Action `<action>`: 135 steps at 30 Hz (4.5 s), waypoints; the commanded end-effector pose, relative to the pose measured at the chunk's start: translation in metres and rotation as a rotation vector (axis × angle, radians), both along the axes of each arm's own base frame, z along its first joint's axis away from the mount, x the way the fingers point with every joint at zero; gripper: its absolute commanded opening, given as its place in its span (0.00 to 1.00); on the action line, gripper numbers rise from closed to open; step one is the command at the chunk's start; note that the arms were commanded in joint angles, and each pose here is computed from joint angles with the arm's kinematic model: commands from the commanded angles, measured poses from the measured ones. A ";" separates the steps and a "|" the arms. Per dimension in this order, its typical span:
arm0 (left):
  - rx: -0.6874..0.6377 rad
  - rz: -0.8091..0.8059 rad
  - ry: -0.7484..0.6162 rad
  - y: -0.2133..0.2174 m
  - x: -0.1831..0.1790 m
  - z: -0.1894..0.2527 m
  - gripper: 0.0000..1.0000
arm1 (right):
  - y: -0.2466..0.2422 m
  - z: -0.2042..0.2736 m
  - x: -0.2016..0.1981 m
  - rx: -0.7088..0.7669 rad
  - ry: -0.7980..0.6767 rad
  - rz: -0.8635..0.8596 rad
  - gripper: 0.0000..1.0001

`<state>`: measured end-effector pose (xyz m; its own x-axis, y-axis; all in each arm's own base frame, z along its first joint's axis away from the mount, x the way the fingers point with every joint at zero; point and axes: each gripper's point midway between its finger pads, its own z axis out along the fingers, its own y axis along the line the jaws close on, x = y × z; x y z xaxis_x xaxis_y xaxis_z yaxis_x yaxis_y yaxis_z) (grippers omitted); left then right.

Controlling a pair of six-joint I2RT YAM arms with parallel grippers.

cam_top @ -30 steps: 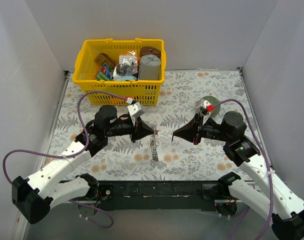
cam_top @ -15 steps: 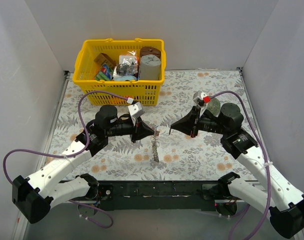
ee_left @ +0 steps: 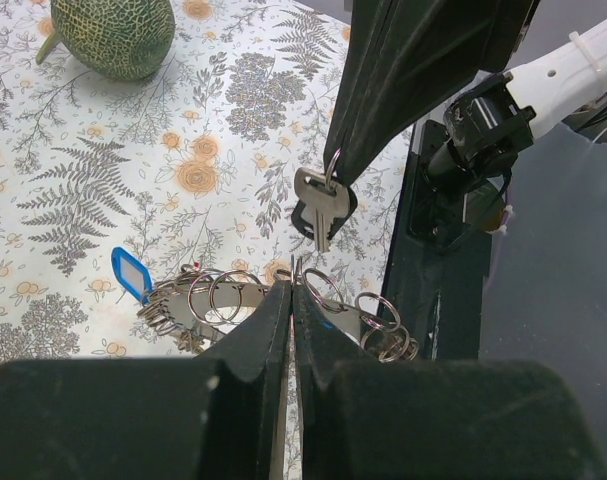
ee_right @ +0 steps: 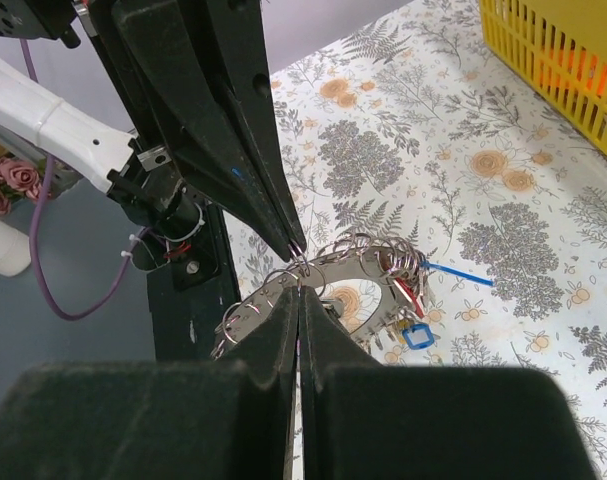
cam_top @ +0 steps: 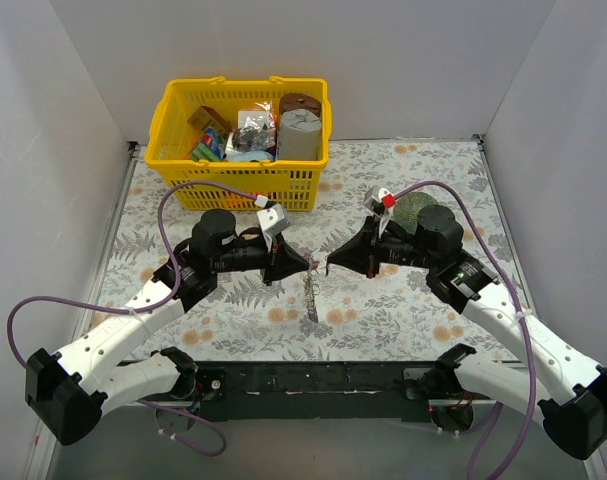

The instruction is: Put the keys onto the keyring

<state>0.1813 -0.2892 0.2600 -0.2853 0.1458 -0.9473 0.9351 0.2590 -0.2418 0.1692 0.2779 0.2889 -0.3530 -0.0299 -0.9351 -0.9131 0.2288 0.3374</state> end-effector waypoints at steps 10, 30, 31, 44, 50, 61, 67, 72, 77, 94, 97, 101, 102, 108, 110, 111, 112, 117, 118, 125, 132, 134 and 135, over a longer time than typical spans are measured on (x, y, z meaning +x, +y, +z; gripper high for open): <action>-0.059 -0.029 -0.051 -0.006 -0.002 0.024 0.00 | 0.031 0.013 -0.010 0.003 -0.067 0.056 0.01; -0.068 -0.042 -0.051 -0.006 -0.005 0.028 0.00 | 0.037 0.014 0.000 -0.012 -0.096 0.013 0.01; -0.070 -0.040 -0.053 -0.006 -0.005 0.029 0.00 | 0.037 0.013 0.000 -0.016 -0.092 0.014 0.01; -0.073 -0.041 -0.053 -0.005 -0.006 0.030 0.00 | 0.027 0.002 0.011 -0.052 -0.081 -0.088 0.01; -0.079 -0.038 -0.058 -0.003 -0.008 0.032 0.00 | 0.020 -0.007 0.015 -0.070 -0.064 -0.135 0.01; -0.104 -0.042 -0.078 -0.002 -0.011 0.040 0.00 | 0.019 -0.021 0.012 -0.084 -0.042 -0.127 0.01; -0.114 -0.033 -0.085 0.000 -0.012 0.042 0.00 | 0.015 -0.026 0.010 -0.089 -0.038 -0.140 0.01; -0.128 -0.036 -0.092 0.000 -0.013 0.045 0.00 | 0.016 -0.031 0.007 -0.093 -0.030 -0.118 0.01; -0.149 -0.026 -0.106 0.001 -0.013 0.051 0.00 | 0.018 -0.033 -0.001 -0.080 -0.056 -0.066 0.01; -0.093 -0.058 -0.106 -0.005 -0.007 0.055 0.00 | 0.019 -0.011 -0.009 -0.198 -0.168 0.087 0.01; -0.075 -0.043 -0.115 -0.004 -0.004 0.056 0.00 | 0.019 0.000 -0.005 -0.201 -0.199 0.076 0.01; -0.056 -0.046 -0.120 -0.005 -0.001 0.060 0.00 | 0.019 0.007 -0.006 -0.217 -0.215 0.097 0.01; -0.051 -0.047 -0.121 -0.005 -0.001 0.063 0.00 | 0.019 0.008 -0.006 -0.221 -0.216 0.102 0.01; -0.021 -0.057 -0.112 -0.008 0.003 0.064 0.00 | 0.020 0.015 -0.004 -0.253 -0.226 0.126 0.01; -0.007 -0.058 -0.104 -0.009 0.005 0.063 0.00 | 0.022 0.021 -0.003 -0.246 -0.232 0.124 0.01; -0.003 -0.057 -0.103 -0.009 0.006 0.064 0.00 | 0.022 0.024 -0.003 -0.244 -0.233 0.123 0.01; -0.004 -0.052 -0.110 -0.009 0.007 0.068 0.00 | 0.023 0.025 -0.002 -0.244 -0.232 0.122 0.01; 0.028 0.001 -0.109 -0.008 0.019 0.066 0.00 | 0.026 0.040 -0.004 -0.208 -0.248 0.132 0.01; 0.034 0.018 -0.106 -0.007 0.022 0.065 0.00 | 0.027 0.043 -0.007 -0.194 -0.253 0.147 0.01; 0.020 -0.003 -0.112 -0.010 0.020 0.065 0.00 | 0.025 0.050 -0.011 -0.172 -0.284 0.161 0.01; 0.013 0.043 -0.155 -0.008 0.030 0.078 0.00 | 0.026 0.061 -0.012 -0.155 -0.309 0.172 0.01; 0.025 0.057 -0.146 -0.009 0.034 0.076 0.00 | 0.026 0.067 -0.014 -0.140 -0.322 0.184 0.01; 0.030 0.063 -0.143 -0.009 0.035 0.075 0.00 | 0.027 0.070 -0.016 -0.128 -0.329 0.196 0.01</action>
<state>0.2022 -0.2978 0.3007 -0.2446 0.2190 -0.9446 0.9421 0.2840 -0.1781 0.1664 0.3014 0.3171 -0.1039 -0.2821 -0.9538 -0.9876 0.1427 0.0654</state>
